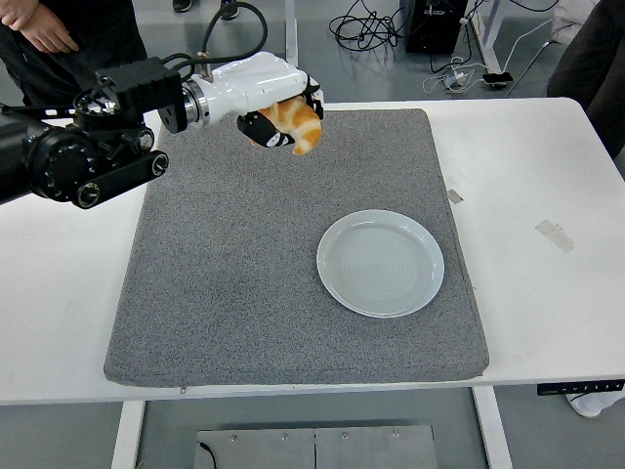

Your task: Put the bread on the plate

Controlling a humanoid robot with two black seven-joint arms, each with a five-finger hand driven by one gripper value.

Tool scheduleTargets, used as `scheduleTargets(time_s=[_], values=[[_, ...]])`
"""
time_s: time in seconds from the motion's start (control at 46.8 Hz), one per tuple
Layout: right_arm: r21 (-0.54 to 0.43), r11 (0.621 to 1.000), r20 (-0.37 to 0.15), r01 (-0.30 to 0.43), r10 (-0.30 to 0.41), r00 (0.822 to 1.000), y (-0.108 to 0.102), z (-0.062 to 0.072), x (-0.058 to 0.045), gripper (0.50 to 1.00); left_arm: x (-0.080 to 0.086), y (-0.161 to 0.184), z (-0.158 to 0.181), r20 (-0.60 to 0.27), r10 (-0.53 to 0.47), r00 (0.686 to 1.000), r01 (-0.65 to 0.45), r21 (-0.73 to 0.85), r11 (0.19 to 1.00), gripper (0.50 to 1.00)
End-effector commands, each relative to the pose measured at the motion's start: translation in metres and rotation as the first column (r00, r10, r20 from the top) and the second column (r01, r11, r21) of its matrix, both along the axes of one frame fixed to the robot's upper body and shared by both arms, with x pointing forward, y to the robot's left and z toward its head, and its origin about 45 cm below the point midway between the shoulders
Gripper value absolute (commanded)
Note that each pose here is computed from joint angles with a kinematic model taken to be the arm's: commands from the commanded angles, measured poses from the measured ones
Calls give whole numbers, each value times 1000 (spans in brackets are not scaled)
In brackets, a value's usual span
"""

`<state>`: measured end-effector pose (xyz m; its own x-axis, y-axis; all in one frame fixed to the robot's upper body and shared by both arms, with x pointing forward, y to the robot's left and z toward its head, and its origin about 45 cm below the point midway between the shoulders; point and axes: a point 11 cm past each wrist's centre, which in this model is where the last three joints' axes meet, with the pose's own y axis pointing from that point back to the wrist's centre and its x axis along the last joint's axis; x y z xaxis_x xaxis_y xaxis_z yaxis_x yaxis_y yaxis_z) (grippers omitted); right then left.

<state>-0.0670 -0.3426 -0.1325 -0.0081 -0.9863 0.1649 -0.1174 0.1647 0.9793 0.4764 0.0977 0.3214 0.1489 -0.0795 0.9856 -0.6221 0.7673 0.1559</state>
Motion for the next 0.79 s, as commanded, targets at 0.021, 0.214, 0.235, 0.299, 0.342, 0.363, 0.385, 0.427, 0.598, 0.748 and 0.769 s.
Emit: scheduleTargets(time_s=[0.021,0.214,0.235,0.299,0.342,0.363,0.385,0.427,0.598,0.748,0.769], values=[[-1,1000,0,0,0,1000,0,0,0,1000,-11,-31,-5,-8,-63,998,63,5,998,500],[-1,1000,0,0,0,1000,0,0,0,1000,-37,-84,-24,-31,-197,980,198,43,979,500],[1,1000,0,0,0,1000,0,0,0,1000,-39,-89,-24,-31,-209,978,210,46,977,500],[1,1000,0,0,0,1000,0,0,0,1000,-36,-88,-21,-21,-205,979,206,53,977,500],[1,1000,0,0,0,1000,0,0,0,1000,-33,-86,-21,-18,-196,980,196,52,979,500],[1,1000,0,0,0,1000,0,0,0,1000,-32,-85,-21,-18,-190,982,191,49,980,500],[-1,1000,0,0,0,1000,0,0,0,1000,-32,-84,-21,-18,-187,982,188,50,981,500],[1,1000,0,0,0,1000,0,0,0,1000,-31,-83,-23,-20,-184,983,185,52,981,500],[1,1000,0,0,0,1000,0,0,0,1000,-30,-75,-34,-30,-174,984,176,86,981,500],[1,1000,0,0,0,1000,0,0,0,1000,-31,-75,-37,-38,-173,984,176,79,981,500],[-1,1000,0,0,0,1000,0,0,0,1000,-31,-75,-38,-42,-173,984,176,76,982,500]])
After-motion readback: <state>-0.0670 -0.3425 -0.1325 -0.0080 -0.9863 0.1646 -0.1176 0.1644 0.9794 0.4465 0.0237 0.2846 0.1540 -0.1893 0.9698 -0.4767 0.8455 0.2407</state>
